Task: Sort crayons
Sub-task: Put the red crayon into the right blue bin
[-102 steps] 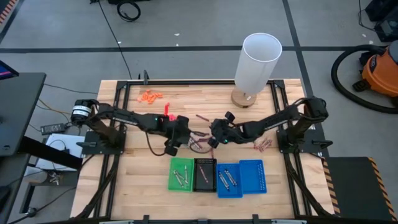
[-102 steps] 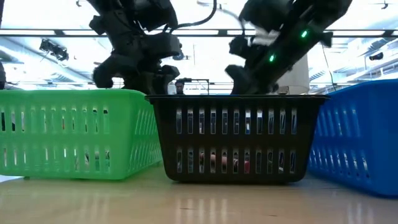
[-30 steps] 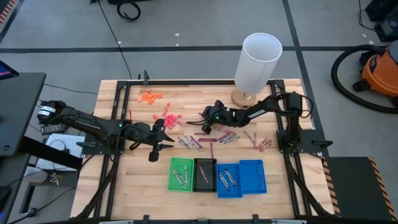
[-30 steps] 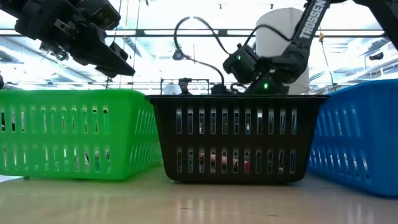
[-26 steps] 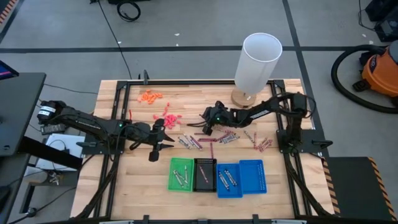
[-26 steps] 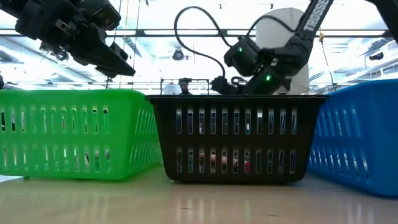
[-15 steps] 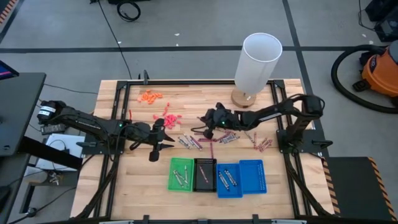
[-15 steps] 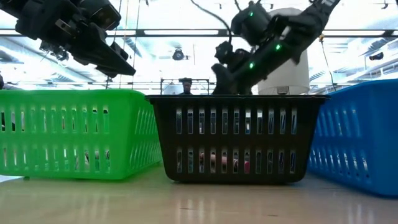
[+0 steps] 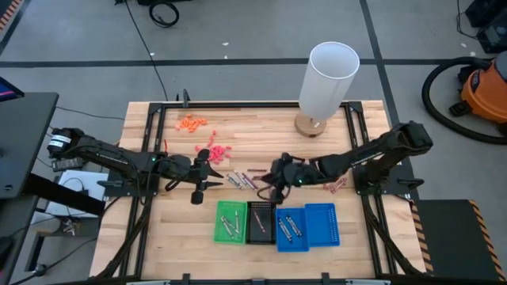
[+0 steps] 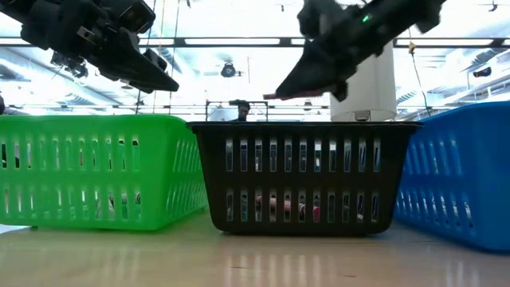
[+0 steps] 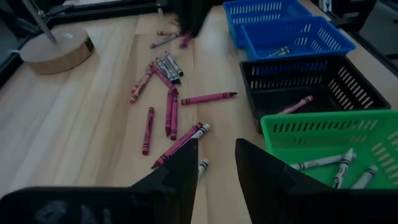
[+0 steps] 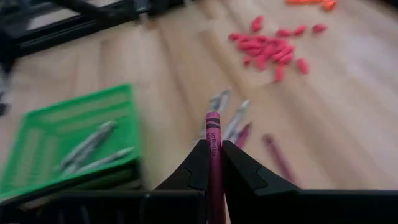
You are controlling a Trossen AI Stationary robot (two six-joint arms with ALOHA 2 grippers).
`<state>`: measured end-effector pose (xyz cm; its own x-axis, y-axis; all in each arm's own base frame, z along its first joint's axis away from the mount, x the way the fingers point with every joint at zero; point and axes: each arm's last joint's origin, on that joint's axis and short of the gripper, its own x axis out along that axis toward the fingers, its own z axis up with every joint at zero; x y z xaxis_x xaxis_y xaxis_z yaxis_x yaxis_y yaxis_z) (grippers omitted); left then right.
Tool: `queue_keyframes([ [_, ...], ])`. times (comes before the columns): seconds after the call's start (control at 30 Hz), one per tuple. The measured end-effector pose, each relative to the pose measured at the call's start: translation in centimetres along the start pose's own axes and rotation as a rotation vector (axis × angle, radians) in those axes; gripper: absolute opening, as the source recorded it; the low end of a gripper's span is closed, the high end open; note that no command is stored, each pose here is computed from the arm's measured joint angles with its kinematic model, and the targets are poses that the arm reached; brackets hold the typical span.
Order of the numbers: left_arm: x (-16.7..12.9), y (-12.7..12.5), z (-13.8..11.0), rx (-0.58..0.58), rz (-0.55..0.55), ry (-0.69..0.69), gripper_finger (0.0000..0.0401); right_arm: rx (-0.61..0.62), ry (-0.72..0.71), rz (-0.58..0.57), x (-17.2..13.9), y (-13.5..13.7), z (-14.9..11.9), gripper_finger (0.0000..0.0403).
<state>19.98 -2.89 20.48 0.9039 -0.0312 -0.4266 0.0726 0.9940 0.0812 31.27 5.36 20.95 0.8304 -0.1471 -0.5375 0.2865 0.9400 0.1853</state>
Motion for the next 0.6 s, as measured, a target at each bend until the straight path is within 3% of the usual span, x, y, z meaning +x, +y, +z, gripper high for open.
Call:
queue_keyframes([
  [0.37,0.0,0.2,0.9,0.104,0.043,-0.087,0.0117,0.180,0.225,0.071,-5.0,3.3,-2.7,0.0032],
  [0.6,0.0,1.0,1.0,0.116,0.083,-0.097,0.0117,0.277,0.316,0.045,-7.8,4.1,-4.0,0.0032],
])
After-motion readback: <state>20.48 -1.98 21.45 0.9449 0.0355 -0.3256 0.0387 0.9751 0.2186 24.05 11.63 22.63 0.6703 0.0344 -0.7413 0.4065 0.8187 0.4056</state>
